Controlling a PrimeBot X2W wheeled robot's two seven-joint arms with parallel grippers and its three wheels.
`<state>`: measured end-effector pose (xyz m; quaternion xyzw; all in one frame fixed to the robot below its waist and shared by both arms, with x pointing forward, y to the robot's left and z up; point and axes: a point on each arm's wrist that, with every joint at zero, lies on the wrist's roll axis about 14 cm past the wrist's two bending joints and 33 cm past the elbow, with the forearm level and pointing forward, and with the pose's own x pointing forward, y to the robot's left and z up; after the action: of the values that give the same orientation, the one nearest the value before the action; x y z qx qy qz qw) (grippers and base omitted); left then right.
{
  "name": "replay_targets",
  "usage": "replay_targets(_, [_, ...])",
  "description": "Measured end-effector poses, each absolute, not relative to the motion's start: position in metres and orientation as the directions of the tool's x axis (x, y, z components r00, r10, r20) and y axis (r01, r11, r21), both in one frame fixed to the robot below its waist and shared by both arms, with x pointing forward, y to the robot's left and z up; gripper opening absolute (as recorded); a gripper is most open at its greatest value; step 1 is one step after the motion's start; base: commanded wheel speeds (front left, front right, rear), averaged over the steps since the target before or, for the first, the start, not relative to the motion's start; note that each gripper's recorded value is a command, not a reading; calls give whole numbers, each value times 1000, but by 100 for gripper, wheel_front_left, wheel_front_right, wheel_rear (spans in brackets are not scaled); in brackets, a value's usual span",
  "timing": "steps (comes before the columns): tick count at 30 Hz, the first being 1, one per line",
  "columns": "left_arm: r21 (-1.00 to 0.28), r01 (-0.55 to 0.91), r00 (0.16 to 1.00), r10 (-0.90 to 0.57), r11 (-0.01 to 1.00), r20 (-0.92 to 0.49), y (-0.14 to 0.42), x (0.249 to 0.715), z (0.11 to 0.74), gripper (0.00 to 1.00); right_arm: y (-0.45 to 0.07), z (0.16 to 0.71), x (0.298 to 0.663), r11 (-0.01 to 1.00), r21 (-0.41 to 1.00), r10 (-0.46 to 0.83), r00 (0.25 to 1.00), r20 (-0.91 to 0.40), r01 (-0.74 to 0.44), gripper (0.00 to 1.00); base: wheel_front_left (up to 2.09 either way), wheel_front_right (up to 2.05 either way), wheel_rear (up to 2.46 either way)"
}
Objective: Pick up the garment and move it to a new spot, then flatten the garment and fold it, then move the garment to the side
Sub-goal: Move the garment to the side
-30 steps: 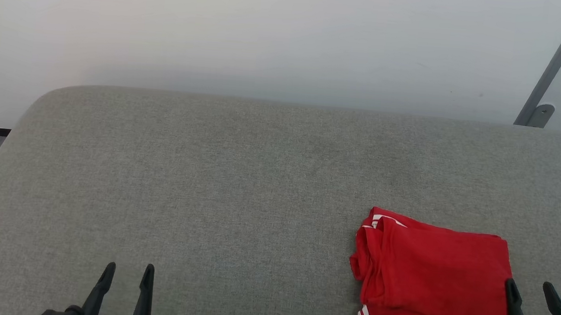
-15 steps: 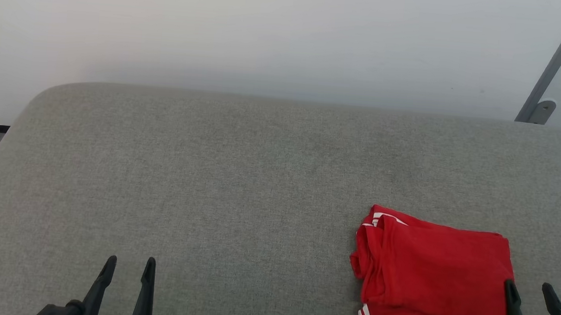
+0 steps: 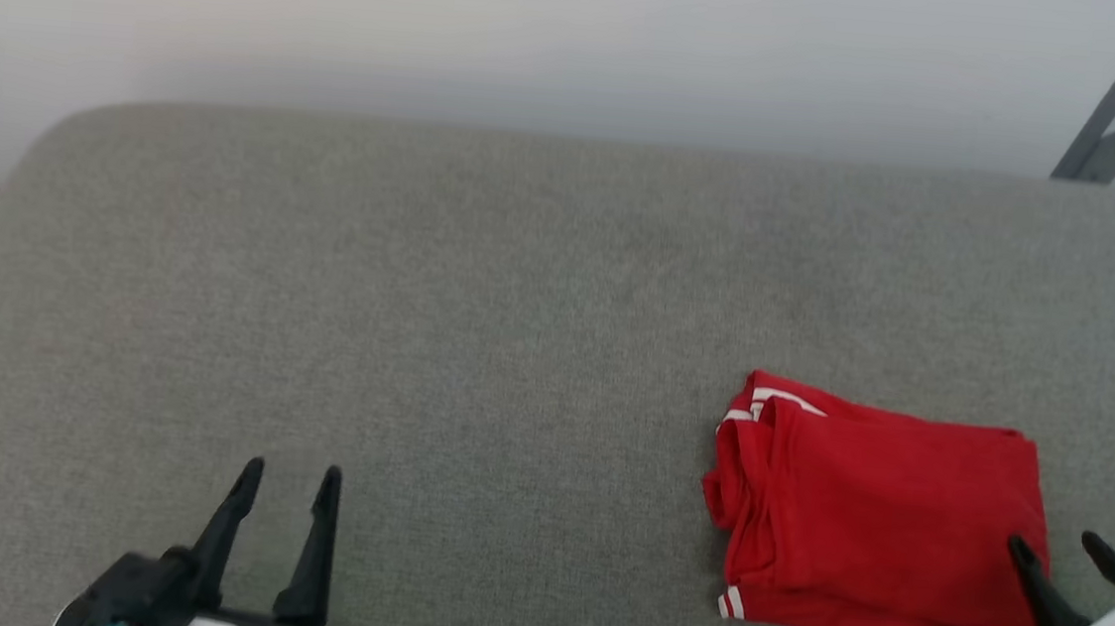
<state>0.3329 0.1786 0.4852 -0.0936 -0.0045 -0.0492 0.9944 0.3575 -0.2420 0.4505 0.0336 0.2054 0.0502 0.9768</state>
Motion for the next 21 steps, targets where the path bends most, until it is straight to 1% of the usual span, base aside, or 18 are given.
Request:
replay_targets(4, [-183, 122, 992, -124, 975, 2, 172, 351, 480, 100, -257, 432, 372, 993, 40, 112, 816, -568, -109, 100, 0, 0, 0])
replay_targets(9, [-187, 131, 991, -136, 974, -16, 168, 372, 472, 100, -267, 420, 394, 993, 40, 109, 722, -683, -112, 100, 0, 0, 0])
replay_targets(13, [-193, 134, 989, -145, 972, -43, 165, 382, 462, 100, -263, 395, 395, 990, 72, 131, 592, -795, -122, 100, 0, 0, 0])
replay_targets(15, [-190, 143, 987, -155, 971, -51, 163, 387, 459, 100, -258, 385, 395, 987, 93, 150, 537, -830, -131, 100, 0, 0, 0])
replay_targets(19, [-181, 145, 986, -158, 973, -58, 164, 394, 456, 100, -252, 375, 400, 983, 115, 172, 495, -852, -142, 100, 0, 0, 0])
replay_targets(20, [-179, 145, 986, -158, 973, -59, 164, 395, 455, 100, -251, 373, 400, 983, 119, 174, 492, -853, -142, 84, 0, 0, 0])
replay_targets(21, [-177, 145, 985, -158, 973, -62, 165, 396, 454, 100, -250, 372, 401, 982, 122, 177, 491, -853, -142, 20, 0, 0, 0])
